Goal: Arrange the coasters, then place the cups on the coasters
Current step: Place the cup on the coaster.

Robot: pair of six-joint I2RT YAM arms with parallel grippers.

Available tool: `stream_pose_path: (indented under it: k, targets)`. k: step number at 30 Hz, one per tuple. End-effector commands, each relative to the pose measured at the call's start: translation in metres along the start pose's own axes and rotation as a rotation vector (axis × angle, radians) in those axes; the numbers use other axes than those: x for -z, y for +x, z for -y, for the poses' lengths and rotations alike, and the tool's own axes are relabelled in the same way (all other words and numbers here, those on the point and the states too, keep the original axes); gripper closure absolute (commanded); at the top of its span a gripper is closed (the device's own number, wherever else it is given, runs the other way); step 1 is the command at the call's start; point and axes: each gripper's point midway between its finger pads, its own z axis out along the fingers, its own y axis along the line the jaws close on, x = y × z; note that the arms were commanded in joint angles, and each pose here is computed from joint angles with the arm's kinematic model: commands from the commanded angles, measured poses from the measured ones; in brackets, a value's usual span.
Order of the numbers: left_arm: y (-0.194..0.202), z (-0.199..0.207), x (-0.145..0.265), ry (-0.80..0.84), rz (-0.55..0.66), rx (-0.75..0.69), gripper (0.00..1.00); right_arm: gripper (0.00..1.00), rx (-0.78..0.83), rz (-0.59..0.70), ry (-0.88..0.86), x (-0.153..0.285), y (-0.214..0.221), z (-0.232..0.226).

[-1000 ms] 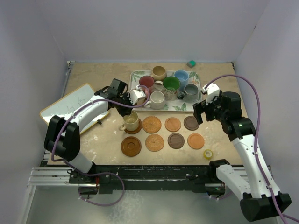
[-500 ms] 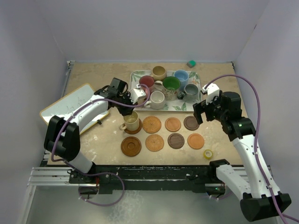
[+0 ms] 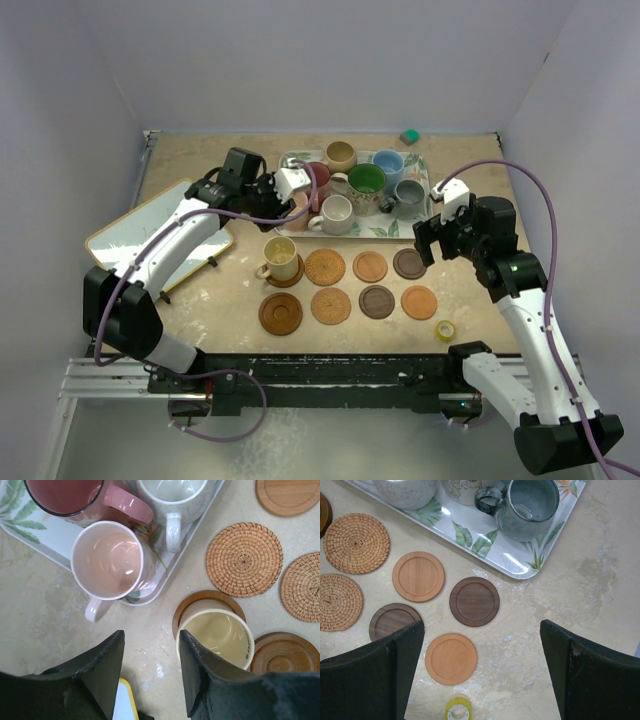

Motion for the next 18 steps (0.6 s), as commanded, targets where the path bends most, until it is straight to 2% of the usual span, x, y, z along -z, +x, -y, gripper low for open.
stream_pose_path:
  k: [1,5,13,18]
  targets:
    - [-0.031,-0.019,0.019,-0.093,0.075,-0.051,0.53,0.00,0.009,0.032,0.016,0.001,-0.007,0.004]
    - [-0.040,-0.032,0.020,-0.148,0.093,-0.046,0.51,0.00,0.024,0.037,0.023,0.001,-0.007,0.006]
    - [-0.053,-0.062,0.022,-0.276,0.132,-0.016,0.30,0.00,0.032,0.046,0.036,0.005,-0.008,0.008]
    - [-0.053,-0.077,0.014,-0.294,0.121,0.007,0.26,0.00,0.035,0.057,0.042,0.007,-0.009,0.009]
